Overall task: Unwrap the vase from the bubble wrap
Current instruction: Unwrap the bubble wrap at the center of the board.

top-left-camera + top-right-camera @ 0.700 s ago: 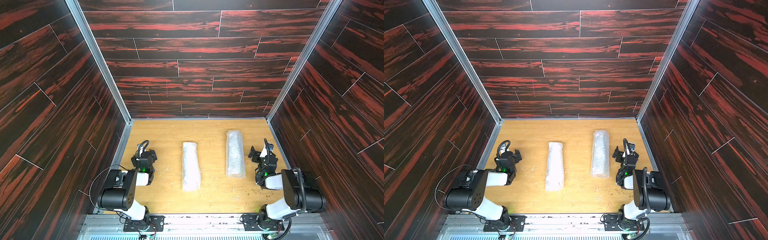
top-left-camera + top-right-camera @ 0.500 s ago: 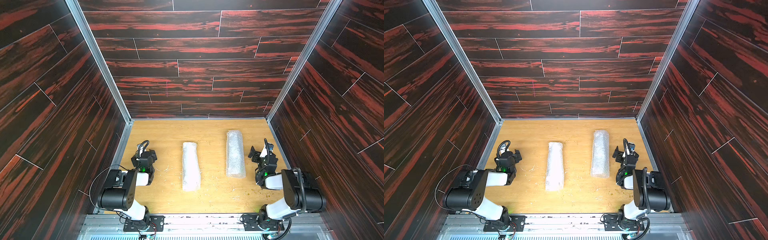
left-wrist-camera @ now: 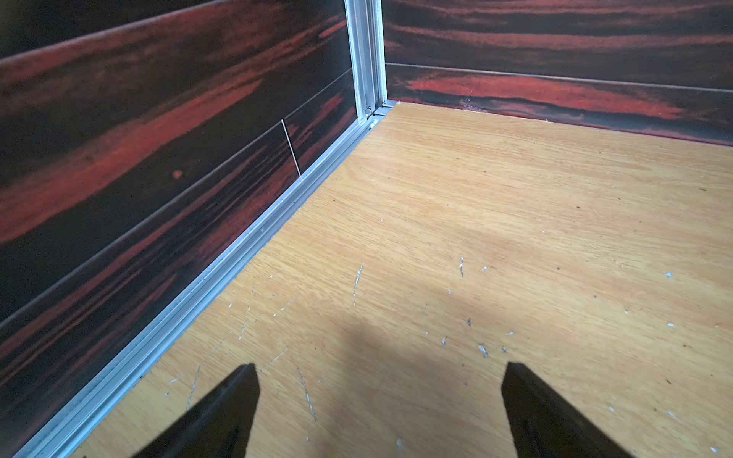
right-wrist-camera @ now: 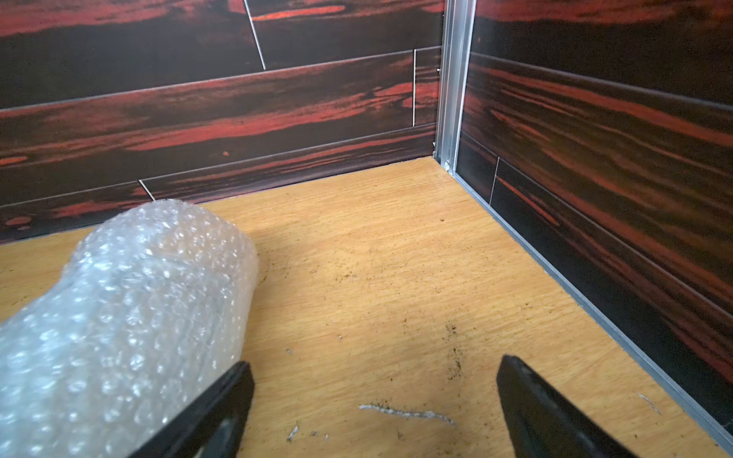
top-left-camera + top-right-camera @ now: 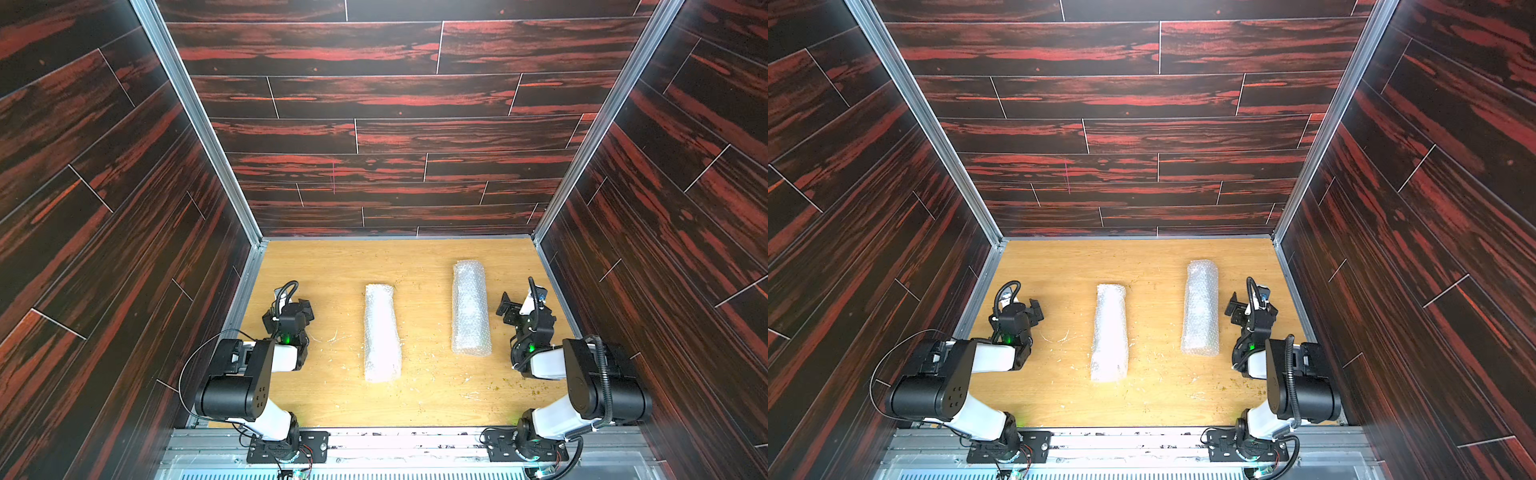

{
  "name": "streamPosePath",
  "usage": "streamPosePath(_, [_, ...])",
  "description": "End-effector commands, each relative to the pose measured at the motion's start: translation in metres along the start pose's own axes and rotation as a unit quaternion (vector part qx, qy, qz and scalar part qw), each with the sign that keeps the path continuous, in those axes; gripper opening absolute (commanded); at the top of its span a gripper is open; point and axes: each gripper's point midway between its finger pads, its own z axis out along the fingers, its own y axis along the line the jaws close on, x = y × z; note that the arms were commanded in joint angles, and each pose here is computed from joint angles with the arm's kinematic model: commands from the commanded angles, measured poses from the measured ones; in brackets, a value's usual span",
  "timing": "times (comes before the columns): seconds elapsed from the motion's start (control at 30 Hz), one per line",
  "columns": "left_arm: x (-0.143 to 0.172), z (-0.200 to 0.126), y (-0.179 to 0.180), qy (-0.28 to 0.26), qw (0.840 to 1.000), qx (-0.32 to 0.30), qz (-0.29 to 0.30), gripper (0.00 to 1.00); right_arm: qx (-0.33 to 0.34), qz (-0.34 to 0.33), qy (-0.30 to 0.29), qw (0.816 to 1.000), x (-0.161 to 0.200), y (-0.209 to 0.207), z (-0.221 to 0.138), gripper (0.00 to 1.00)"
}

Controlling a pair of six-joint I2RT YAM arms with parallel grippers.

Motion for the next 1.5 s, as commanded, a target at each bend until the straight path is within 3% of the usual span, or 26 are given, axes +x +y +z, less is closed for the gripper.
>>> streamPosePath(0.0, [-0.017, -0.001, 0.001, -0.02, 1.0, -0.001, -0.018, 1.0, -0.002, 0.001, -0.007, 1.0, 0.0, 0.0, -0.001, 0.99])
streamPosePath(0.2, [-0.019, -0.001, 0.001, -0.024, 1.0, 0.0, -0.018, 1.0, 0.007, 0.006, -0.023, 1.0, -0.013, -0.004, -0.011, 0.99])
streamPosePath(0.33, [-0.042, -0.006, -0.004, -0.039, 0.999, 0.008, 0.0, 1.0, 0.039, 0.005, 0.003, 0.999, -0.028, -0.006, -0.012, 0.99])
streamPosePath(0.43, [-0.06, -0.02, 0.004, 0.015, 1.0, -0.012, 0.004, 1.0, 0.081, -0.031, 0.06, 0.994, -0.034, -0.001, -0.011, 0.99])
streamPosePath(0.53, [-0.086, -0.039, 0.005, 0.042, 0.998, -0.006, -0.049, 1.0, 0.096, -0.094, 0.051, 0.99, -0.062, 0.029, -0.023, 0.99])
streamPosePath(0.6, [-0.093, -0.052, -0.007, 0.086, 0.992, 0.026, -0.094, 1.0, 0.084, -0.082, 0.088, 0.989, -0.067, 0.045, -0.031, 0.99])
streamPosePath(0.7, [-0.077, -0.077, -0.04, 0.201, 0.962, 0.11, -0.148, 1.0, 0.007, -0.066, 0.174, 0.983, -0.052, 0.079, -0.048, 0.99])
streamPosePath(0.77, [-0.063, -0.101, -0.082, 0.258, 0.924, 0.223, -0.175, 1.0, -0.057, -0.074, 0.221, 0.971, -0.039, 0.111, -0.073, 0.99])
streamPosePath(0.83, [-0.043, -0.121, -0.1, 0.303, 0.896, 0.262, -0.194, 1.0, -0.11, -0.092, 0.241, 0.96, -0.036, 0.142, -0.102, 0.99])
streamPosePath(1.03, [-0.007, -0.166, -0.123, 0.357, 0.835, 0.347, -0.235, 0.83, -0.278, -0.143, 0.301, 0.901, -0.02, 0.253, -0.179, 0.99])
streamPosePath(1.13, [0.009, -0.181, -0.125, 0.386, 0.81, 0.367, -0.245, 0.83, -0.345, -0.169, 0.31, 0.87, -0.001, 0.305, -0.216, 0.99])
streamPosePath(1.33, [0.034, -0.196, -0.119, 0.397, 0.788, 0.38, -0.278, 0.83, -0.411, -0.214, 0.317, 0.828, 0.038, 0.357, -0.248, 0.99])
streamPosePath(1.47, [0.046, -0.2, -0.113, 0.403, 0.787, 0.371, -0.285, 0.83, -0.413, -0.25, 0.312, 0.818, 0.053, 0.371, -0.256, 0.99])
